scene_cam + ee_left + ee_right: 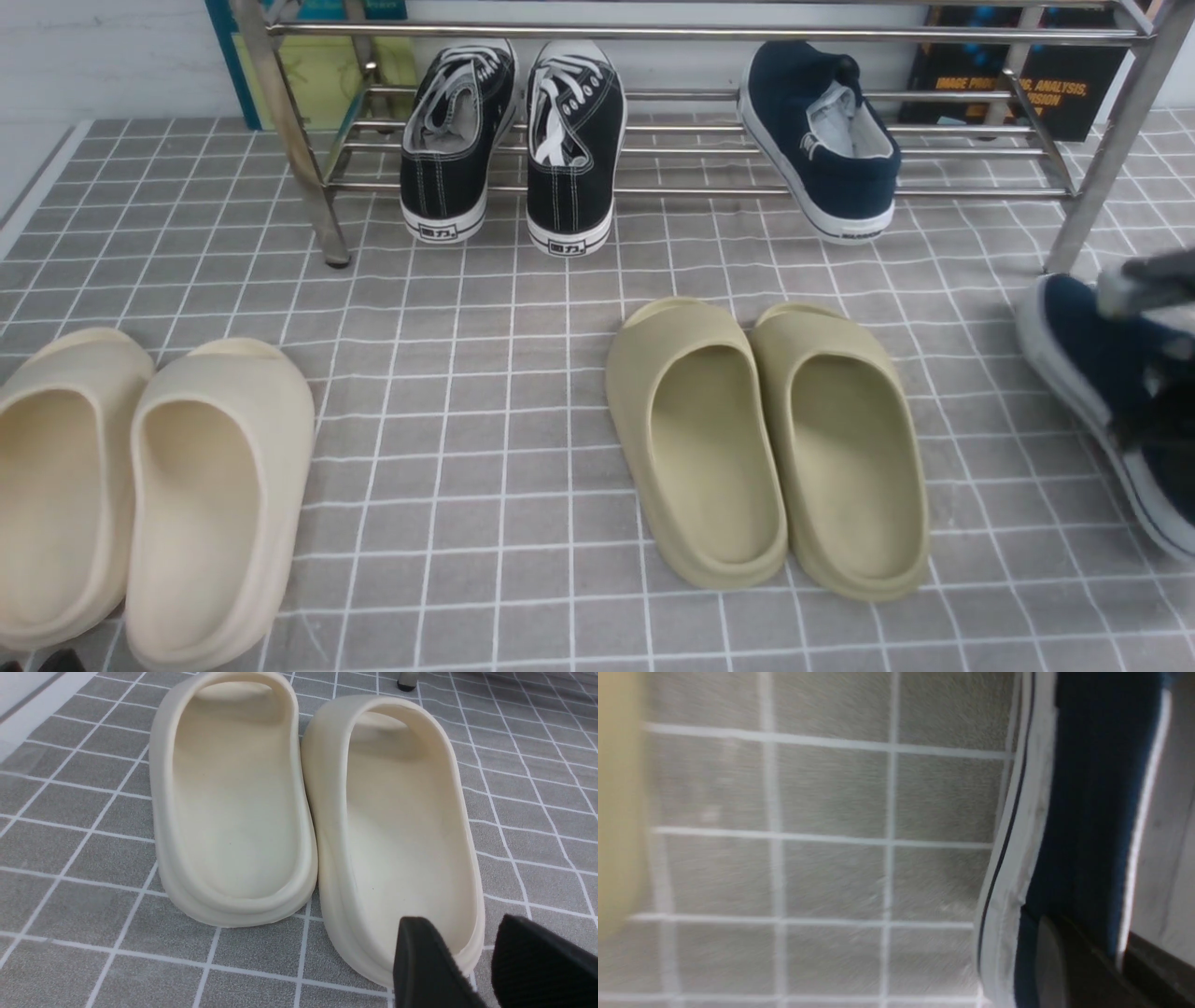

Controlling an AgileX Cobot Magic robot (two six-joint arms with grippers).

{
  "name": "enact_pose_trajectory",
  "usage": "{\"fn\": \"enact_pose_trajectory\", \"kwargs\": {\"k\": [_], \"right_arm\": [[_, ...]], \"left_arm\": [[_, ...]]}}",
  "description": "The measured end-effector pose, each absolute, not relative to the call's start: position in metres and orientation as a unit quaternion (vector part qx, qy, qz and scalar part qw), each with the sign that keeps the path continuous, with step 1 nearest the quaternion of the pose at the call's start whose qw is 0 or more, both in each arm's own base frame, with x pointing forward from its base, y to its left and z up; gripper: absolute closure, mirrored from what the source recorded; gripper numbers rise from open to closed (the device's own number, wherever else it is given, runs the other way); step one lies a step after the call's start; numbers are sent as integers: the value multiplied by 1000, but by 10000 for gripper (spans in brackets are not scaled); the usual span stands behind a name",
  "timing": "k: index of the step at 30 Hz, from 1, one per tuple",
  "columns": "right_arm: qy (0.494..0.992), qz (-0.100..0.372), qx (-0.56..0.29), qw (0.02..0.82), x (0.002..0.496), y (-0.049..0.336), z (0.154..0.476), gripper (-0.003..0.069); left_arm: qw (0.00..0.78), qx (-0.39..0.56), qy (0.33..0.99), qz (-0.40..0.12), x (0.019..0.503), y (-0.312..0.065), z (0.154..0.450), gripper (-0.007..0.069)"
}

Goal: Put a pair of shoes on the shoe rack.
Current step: Use the right arm to grab the shoe closest to it, then use the right arm to put a shoe into the shoe rack

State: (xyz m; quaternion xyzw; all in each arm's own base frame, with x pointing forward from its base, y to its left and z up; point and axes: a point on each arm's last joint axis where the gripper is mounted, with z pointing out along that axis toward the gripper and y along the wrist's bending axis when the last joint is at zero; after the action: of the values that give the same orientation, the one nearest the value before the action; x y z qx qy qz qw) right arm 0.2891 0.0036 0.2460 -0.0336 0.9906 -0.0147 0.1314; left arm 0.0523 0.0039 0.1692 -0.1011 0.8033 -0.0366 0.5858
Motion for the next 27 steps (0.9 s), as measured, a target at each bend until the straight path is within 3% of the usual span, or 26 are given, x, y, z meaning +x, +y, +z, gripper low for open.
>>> {"fn": "enact_pose_trajectory", "kwargs": {"k": [5,9,27], "right_arm": [[980,11,-68,186,295,18,290,619],[974,26,-80,210,312,24,302,619],[963,10,-137,233,434,32,286,619]], "left_arm": [[586,-101,803,-37,52,4,169,386],[586,-101,803,-37,52,4,169,386],[586,-101,803,-37,52,4,169,386]]}}
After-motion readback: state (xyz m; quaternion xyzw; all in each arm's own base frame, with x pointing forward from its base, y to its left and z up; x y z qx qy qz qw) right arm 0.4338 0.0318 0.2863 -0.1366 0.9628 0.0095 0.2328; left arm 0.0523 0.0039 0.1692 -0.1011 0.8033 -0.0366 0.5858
